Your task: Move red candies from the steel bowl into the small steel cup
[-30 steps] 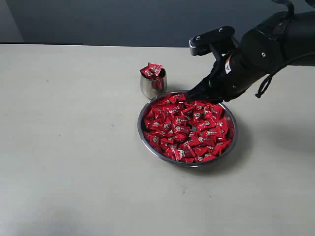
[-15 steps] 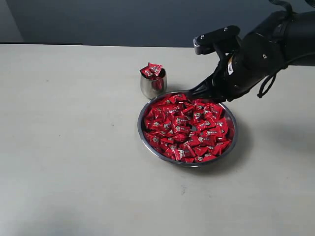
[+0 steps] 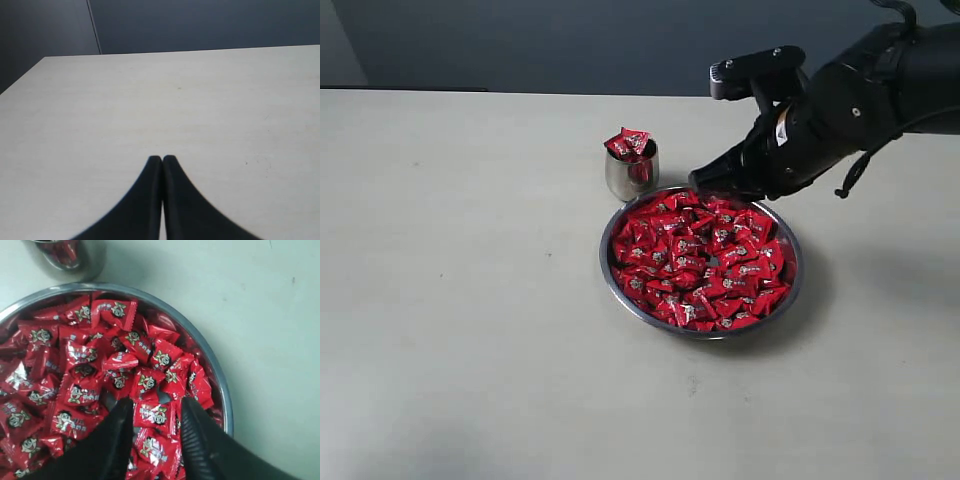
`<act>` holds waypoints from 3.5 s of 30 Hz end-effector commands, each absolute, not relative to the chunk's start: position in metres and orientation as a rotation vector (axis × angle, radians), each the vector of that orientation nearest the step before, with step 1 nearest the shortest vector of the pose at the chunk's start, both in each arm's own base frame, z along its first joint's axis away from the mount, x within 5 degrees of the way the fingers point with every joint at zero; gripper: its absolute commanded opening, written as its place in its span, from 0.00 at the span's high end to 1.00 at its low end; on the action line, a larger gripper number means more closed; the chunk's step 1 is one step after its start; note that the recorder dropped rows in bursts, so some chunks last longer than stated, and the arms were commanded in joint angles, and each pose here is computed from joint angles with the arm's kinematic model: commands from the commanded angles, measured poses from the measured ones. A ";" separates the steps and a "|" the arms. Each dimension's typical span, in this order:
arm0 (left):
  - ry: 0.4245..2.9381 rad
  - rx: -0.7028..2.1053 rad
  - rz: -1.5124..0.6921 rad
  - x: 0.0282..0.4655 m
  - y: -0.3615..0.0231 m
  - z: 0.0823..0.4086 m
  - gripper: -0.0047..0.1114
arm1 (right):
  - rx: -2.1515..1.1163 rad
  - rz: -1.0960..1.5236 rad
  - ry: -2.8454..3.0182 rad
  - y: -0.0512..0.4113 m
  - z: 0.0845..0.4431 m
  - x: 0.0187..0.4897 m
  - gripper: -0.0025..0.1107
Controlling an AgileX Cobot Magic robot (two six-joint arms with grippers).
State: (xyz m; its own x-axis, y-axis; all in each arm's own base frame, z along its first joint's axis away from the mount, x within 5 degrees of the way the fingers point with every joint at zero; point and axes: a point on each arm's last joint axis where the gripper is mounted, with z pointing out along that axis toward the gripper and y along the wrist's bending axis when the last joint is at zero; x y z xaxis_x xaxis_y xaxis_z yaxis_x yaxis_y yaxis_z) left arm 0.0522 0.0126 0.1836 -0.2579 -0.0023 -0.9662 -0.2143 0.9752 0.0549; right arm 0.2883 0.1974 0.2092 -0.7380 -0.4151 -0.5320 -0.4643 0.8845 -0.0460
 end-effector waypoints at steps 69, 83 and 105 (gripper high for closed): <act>1.816 -0.154 0.201 0.052 0.012 0.183 0.96 | -0.361 0.369 2.625 0.235 0.131 0.321 0.69; 1.816 -0.154 0.201 0.052 0.012 0.183 0.96 | -0.204 0.407 2.657 0.235 0.131 0.320 0.86; 1.817 -0.126 0.179 0.053 0.011 0.183 0.96 | 0.100 0.471 2.708 0.235 0.130 0.319 0.69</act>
